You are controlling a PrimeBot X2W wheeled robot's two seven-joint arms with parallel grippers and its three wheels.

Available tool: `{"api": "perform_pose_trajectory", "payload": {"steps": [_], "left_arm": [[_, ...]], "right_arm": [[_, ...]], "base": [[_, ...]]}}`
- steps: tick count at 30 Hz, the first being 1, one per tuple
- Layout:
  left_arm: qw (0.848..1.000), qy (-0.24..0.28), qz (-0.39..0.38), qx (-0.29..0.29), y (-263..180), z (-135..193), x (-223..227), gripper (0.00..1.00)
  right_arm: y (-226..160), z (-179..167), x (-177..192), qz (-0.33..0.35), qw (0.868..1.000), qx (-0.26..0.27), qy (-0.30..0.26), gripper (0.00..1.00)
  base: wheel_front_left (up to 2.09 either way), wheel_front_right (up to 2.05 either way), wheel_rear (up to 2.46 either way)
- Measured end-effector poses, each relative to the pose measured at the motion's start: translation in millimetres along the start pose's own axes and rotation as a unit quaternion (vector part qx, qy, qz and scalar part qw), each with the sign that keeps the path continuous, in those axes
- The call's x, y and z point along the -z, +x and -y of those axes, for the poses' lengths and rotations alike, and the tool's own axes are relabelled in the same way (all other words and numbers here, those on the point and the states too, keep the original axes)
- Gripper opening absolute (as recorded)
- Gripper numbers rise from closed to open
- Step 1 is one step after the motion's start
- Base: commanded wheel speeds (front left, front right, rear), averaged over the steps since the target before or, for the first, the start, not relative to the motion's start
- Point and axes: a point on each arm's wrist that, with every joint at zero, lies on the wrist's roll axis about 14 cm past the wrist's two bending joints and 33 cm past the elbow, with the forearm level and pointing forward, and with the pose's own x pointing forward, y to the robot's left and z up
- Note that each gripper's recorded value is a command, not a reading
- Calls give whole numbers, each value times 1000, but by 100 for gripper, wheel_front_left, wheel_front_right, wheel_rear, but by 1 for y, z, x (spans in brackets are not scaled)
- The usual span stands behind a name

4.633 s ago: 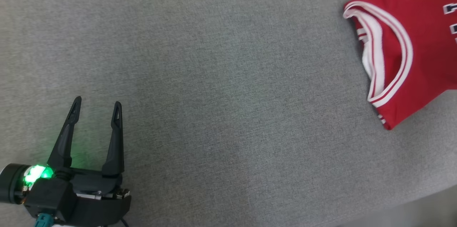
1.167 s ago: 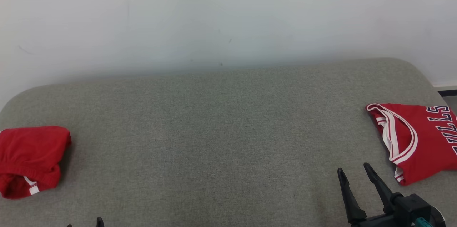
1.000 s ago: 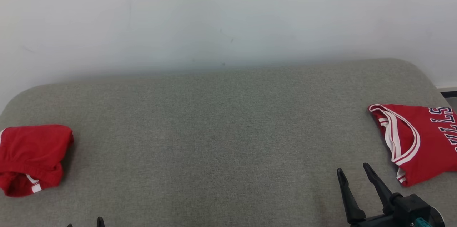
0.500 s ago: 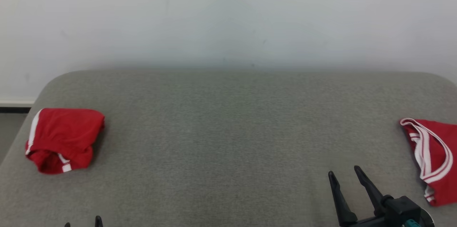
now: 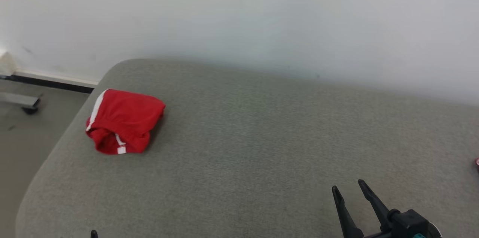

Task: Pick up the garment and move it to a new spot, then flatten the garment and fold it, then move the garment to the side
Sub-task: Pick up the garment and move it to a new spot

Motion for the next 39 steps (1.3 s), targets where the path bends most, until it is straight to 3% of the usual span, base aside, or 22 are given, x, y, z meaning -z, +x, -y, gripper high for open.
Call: {"api": "perform_pose_trajectory", "payload": {"steps": [11, 18, 31, 39], "left_arm": [[998, 1, 3, -64, -28, -39, -1, 100], [997, 1, 3, -75, -33, -45, -1, 100], [999, -5, -8, -43, -19, -30, 6, 100], [1000, -15, -7, 8, 44, -6, -7, 100]], "right_arm": [[22, -39, 4, -8, 998, -65, 4, 100], [26, -48, 5, -10, 997, -81, 3, 100], [22, -40, 6, -10, 997, -70, 5, 100], [31, -31, 5, -8, 998, -69, 3, 100]], "base": [[0, 0, 0], [0, 0, 0], [0, 0, 0], [0, 0, 0]]}}
